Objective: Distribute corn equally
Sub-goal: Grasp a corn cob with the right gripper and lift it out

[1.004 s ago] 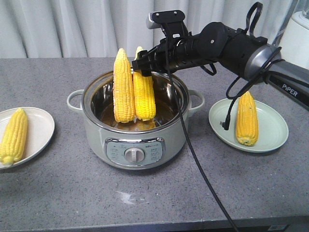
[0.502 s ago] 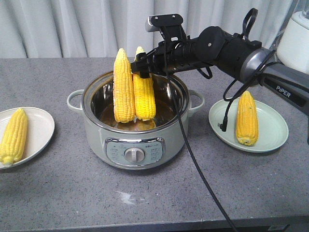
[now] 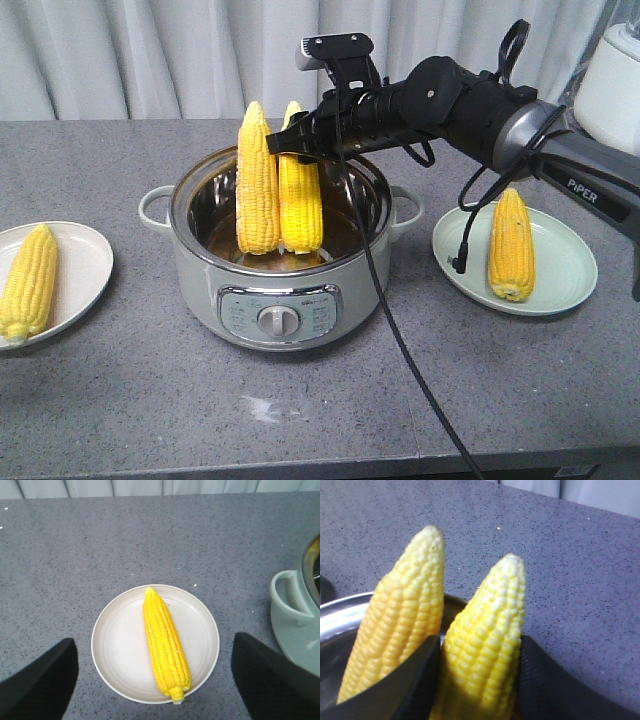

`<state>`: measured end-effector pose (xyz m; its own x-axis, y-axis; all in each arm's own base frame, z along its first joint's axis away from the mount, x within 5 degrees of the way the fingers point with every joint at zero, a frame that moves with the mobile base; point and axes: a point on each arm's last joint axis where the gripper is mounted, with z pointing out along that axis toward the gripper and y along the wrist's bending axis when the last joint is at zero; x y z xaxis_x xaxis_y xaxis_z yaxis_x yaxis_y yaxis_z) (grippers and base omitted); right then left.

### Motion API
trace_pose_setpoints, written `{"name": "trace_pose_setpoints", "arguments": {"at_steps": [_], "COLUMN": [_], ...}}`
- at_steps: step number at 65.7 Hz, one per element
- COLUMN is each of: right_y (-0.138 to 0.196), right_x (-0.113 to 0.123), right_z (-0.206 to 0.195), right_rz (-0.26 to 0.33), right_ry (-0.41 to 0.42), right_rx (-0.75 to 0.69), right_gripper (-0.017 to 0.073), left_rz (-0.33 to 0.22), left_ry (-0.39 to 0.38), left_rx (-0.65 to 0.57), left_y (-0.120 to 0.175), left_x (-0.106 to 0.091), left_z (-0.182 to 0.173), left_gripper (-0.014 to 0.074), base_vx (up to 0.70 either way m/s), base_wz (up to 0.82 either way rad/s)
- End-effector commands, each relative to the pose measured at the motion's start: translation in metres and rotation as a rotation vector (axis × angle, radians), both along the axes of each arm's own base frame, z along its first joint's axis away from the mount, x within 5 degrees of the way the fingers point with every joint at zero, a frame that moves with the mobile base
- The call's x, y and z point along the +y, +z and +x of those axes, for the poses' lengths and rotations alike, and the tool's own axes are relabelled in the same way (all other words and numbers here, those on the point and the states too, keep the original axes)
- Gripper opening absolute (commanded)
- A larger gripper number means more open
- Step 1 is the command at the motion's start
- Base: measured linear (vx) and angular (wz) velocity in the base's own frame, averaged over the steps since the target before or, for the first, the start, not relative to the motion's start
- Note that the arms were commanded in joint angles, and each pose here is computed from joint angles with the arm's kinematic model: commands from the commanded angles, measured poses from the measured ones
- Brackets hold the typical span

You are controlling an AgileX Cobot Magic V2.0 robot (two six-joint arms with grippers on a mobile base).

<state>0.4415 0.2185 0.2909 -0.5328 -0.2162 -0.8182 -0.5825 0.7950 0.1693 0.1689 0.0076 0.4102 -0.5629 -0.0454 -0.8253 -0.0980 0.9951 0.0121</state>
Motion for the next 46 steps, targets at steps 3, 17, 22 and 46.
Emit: {"name": "trace_pose_setpoints", "arguments": {"at_steps": [3,17,22,46], "right_y": [0.038,0.040,0.045,0.106], "right_x": [-0.005,-0.005,-0.007,-0.027], "right_z": [-0.005,-0.005,-0.007,-0.039], "right_rz": [0.065,0.076,0.079,0.035], "right_ry": [-0.026,-0.027,-0.028,-0.029], "right_rx": [-0.099,-0.098,-0.108,-0.228], "right_gripper": [0.0132,0.0084,0.0085,0.0090], "left_rz": [-0.006,-0.006,-0.006,-0.006], "left_ry": [-0.005,-0.005,-0.005,-0.005], "left_rx": [-0.093,-0.093,-0.093,-0.094], "left_y": [0.014,0.014,0.014,0.014], "left_x": [-0.001,-0.001,-0.001,-0.001], "left_z": [0.000,0.000,0.000,0.000], "left_gripper": [0.0587,0.0587,0.0587,0.0587], "base_vx": [0.00,0.00,0.00,0.00], "base_wz": [0.00,0.00,0.00,0.00]}}
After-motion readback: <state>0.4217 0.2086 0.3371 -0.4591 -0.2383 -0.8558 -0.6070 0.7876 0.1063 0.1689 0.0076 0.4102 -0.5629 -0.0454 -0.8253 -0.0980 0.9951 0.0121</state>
